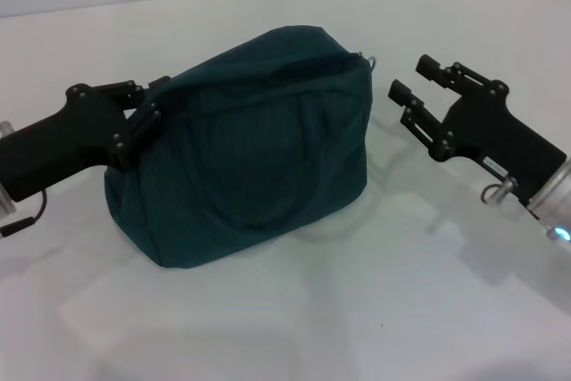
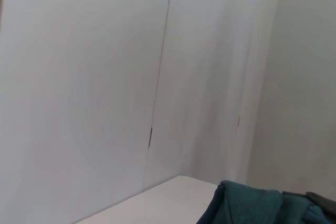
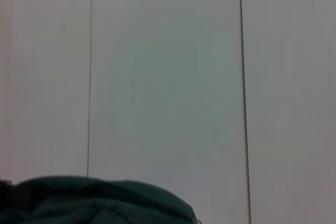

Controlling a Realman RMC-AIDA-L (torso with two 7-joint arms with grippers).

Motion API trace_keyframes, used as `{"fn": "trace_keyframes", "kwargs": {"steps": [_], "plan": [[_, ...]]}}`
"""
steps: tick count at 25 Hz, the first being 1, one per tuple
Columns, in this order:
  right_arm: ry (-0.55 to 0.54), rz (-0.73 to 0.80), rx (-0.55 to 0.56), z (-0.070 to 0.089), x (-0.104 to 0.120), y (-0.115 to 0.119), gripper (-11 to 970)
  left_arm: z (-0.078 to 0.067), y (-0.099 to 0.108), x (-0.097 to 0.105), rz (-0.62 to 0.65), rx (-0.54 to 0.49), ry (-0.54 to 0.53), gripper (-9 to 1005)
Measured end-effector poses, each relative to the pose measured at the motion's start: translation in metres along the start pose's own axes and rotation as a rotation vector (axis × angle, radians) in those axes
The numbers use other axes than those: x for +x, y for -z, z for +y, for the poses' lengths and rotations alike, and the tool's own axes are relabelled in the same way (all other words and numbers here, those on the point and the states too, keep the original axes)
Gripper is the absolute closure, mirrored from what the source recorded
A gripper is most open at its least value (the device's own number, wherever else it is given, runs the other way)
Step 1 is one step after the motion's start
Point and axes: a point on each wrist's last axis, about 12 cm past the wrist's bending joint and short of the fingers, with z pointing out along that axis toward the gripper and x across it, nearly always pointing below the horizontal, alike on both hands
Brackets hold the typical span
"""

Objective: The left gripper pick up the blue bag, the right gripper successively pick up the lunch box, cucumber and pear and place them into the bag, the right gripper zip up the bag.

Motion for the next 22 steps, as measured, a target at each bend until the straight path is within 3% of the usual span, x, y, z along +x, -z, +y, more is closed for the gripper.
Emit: {"fn": "trace_keyframes", "kwargs": {"steps": [12,22], "plan": [[0.035,0.066,-0.027,-0.018,-0.003,-0.029,518,-0.001,-0.001,0.0,-0.002,0.006,-0.004,873],[0.022,0.097,-0.099,-0.016,-0.004,-0.041,518,-0.001,-0.001,0.001,-0.02,-0.001,-0.014,872]]}}
